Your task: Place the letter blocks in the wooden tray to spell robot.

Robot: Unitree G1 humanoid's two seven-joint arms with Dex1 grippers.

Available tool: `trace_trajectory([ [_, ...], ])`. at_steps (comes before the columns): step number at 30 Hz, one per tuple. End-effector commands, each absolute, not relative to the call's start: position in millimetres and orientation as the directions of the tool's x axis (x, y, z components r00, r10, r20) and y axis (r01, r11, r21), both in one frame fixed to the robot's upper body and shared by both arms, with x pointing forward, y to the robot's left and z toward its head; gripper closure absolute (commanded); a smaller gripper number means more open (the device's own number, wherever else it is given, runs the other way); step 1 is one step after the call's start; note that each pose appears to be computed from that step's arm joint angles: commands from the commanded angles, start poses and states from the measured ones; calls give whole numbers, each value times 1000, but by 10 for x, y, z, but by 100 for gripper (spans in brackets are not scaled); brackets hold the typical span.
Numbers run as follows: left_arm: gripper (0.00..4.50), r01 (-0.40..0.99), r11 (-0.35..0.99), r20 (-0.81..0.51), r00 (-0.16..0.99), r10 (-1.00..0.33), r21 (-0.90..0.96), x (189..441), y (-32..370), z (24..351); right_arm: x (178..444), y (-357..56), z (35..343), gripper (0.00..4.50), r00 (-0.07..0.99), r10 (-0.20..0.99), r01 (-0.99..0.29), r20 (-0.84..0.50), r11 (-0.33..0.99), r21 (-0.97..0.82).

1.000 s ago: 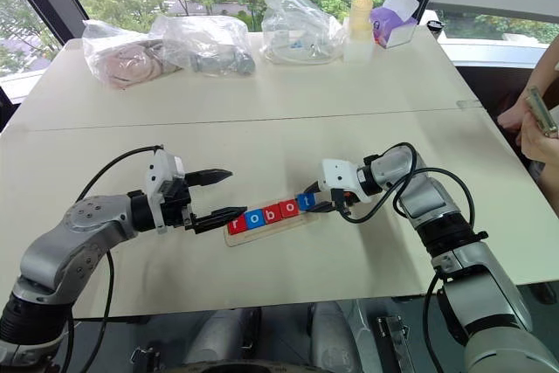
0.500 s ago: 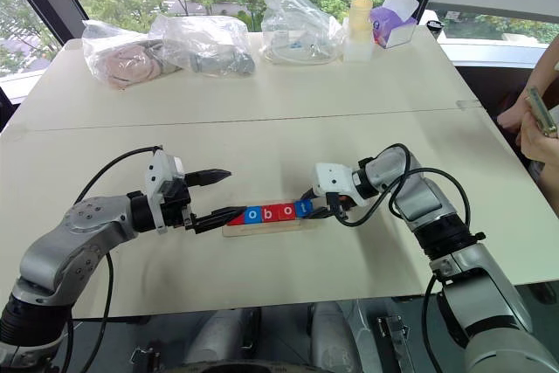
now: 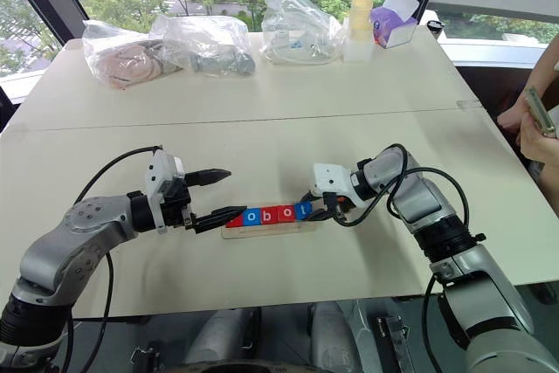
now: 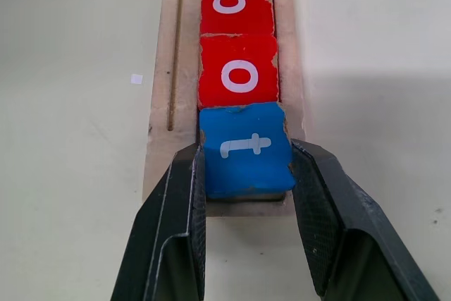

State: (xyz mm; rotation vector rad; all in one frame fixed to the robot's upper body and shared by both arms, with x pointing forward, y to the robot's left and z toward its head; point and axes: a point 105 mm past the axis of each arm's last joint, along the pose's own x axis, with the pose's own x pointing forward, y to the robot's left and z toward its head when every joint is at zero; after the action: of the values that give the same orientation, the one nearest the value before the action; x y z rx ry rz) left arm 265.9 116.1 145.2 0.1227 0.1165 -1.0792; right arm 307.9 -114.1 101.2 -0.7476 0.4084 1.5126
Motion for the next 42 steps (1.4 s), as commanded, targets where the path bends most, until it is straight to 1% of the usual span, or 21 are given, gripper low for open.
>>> trace_trajectory([
  [1, 0, 884, 463, -126, 468, -875, 71, 2658, 1151, 1551, 3074, -1143, 1167, 336, 62, 752, -972, -656, -104, -212],
  [6, 0, 885, 459, -125, 465, -877, 73, 2661, 1145, 1554, 3031, -1125, 1231, 336, 57, 764, -977, -643, -91, -194],
  [12, 0, 887, 457, -125, 463, -878, 74, 2673, 1137, 1551, 2993, -1107, 1201, 336, 54, 765, -985, -641, -66, -161],
  [23, 0, 889, 453, -122, 459, -880, 75, 2676, 1118, 1556, 3046, -1106, 1129, 336, 92, 756, -986, -648, -22, -165],
  [38, 0, 887, 455, -117, 461, -880, 74, 2682, 1111, 1564, 3000, -1078, 1064, 336, 72, 750, -988, -658, -36, -149],
  [40, 0, 887, 456, -116, 462, -879, 73, 2682, 1109, 1564, 2999, -1074, 1067, 231, 70, 750, -988, -658, -37, -147],
  [41, 0, 887, 456, -115, 462, -880, 73, 2683, 1108, 1564, 3000, -1071, 1070, 193, 70, 751, -988, -657, -36, -147],
  [42, 0, 887, 456, -115, 462, -880, 72, 2683, 1107, 1564, 3000, -1068, 1074, 141, 70, 752, -989, -656, -36, -147],
])
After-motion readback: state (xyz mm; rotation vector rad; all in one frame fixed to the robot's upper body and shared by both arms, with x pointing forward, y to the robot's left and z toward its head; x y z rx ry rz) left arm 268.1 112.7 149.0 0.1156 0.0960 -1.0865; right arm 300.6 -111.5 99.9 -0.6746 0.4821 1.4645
